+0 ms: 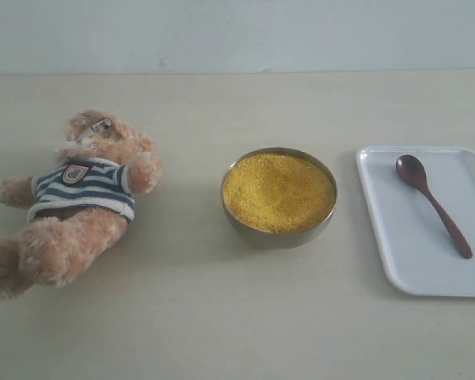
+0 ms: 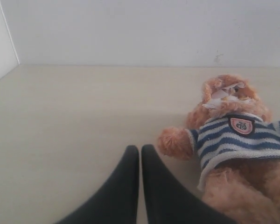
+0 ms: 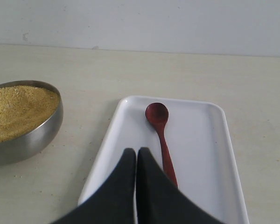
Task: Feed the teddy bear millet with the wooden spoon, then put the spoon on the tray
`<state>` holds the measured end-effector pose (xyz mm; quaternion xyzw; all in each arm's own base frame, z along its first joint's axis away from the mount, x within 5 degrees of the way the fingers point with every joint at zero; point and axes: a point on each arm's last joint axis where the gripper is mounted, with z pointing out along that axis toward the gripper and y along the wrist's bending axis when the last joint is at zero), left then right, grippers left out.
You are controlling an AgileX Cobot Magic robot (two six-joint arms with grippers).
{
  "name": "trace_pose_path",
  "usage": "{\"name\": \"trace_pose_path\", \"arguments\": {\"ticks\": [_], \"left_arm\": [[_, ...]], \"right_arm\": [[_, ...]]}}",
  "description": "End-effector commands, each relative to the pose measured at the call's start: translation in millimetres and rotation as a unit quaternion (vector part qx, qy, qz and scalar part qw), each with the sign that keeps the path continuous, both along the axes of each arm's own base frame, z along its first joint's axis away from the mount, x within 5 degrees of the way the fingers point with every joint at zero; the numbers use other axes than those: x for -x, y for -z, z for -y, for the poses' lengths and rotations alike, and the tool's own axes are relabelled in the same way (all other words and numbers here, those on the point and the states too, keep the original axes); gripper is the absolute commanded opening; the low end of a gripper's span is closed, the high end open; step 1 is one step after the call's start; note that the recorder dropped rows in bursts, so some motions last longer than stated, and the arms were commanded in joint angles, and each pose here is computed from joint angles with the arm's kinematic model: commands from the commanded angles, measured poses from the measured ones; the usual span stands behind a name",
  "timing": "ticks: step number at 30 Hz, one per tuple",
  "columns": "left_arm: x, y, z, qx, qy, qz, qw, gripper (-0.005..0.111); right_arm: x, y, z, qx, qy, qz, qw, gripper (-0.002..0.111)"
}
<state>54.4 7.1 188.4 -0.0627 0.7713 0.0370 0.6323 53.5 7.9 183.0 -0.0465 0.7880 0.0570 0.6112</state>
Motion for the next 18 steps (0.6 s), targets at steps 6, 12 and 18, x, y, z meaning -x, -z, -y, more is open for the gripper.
{"name": "trace_pose_path", "arguments": {"ticks": [6,12,18], "left_arm": [[0.2,1.4,-0.2,-0.013,0.001,-0.003,1.0,0.004],[0.2,1.2,-0.2,-0.013,0.001,-0.002,1.0,0.004],[0.2,1.2,-0.2,-0.013,0.001,-0.002,1.0,0.004]], "right_arm": [[0.2,-0.8,0.3,0.002,0.001,0.005,1.0,0.0],[0.2,-0.8,0.3,0.002,0.001,0.005,1.0,0.0],[0.2,-0.8,0.3,0.002,0.001,0.005,1.0,0.0]]}}
